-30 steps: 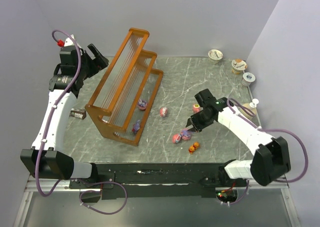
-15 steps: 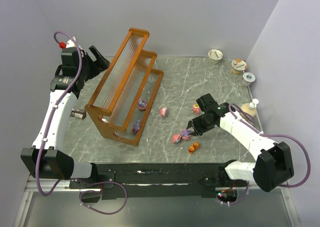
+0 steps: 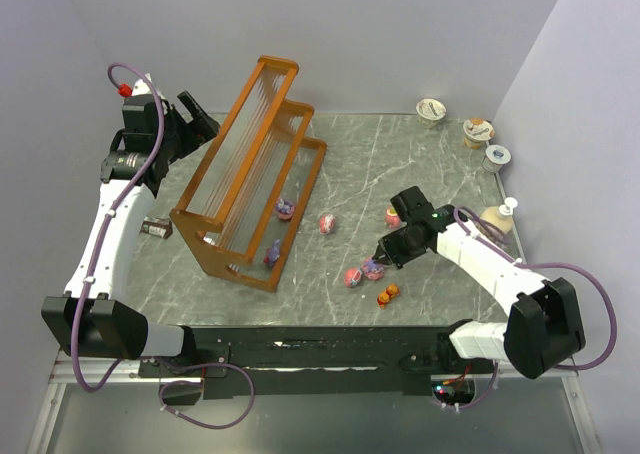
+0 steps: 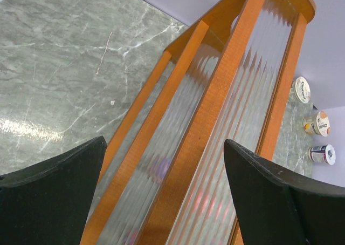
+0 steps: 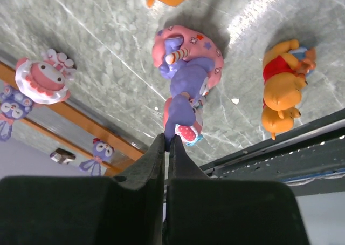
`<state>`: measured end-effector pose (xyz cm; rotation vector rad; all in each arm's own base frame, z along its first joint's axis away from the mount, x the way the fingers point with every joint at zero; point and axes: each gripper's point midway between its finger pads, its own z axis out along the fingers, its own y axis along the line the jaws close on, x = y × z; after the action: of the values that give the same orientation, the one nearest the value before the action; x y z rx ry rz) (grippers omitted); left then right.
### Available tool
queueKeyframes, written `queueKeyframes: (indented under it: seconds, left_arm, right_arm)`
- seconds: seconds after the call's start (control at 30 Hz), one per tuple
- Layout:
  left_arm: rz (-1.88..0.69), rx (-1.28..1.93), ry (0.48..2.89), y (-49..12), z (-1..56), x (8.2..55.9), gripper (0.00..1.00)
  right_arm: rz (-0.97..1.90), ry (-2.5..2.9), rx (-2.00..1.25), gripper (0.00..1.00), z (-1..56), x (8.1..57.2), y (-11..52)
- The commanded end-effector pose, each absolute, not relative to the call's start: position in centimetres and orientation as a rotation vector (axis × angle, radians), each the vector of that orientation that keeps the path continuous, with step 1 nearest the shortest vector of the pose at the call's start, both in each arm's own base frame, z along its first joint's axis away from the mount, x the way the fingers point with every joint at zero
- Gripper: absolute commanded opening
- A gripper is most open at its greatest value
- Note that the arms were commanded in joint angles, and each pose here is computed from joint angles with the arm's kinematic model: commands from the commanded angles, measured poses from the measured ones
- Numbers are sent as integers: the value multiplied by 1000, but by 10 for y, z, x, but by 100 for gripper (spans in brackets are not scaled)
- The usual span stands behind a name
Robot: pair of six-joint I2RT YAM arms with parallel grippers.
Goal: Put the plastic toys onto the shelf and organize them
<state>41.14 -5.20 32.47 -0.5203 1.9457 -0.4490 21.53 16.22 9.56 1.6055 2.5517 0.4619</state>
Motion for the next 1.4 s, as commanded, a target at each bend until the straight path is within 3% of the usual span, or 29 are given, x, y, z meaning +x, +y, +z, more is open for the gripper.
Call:
queueKeyframes:
  seconds: [0.0,0.33,0.63,1.0,1.37]
  left_arm:
    - [-455,-518,1894,-50,340,409,96]
    - [-443,-516,1888,-48,343,408,97]
    - [-436,-514,1879,-47,345,406,96]
    - [-430,-501,1871,-46,349,403,96]
    - [-393,-510,1875,-41,351,407,96]
  right_arm:
    - [448,2509,1469,0,120,236,159]
    - [671,2460,1081,0,191,281,194]
    - [960,2420,527,0,234,355,266]
    - [1027,2400,176,0,227,423,318]
    - [1008,2439,128,0,200,455,335]
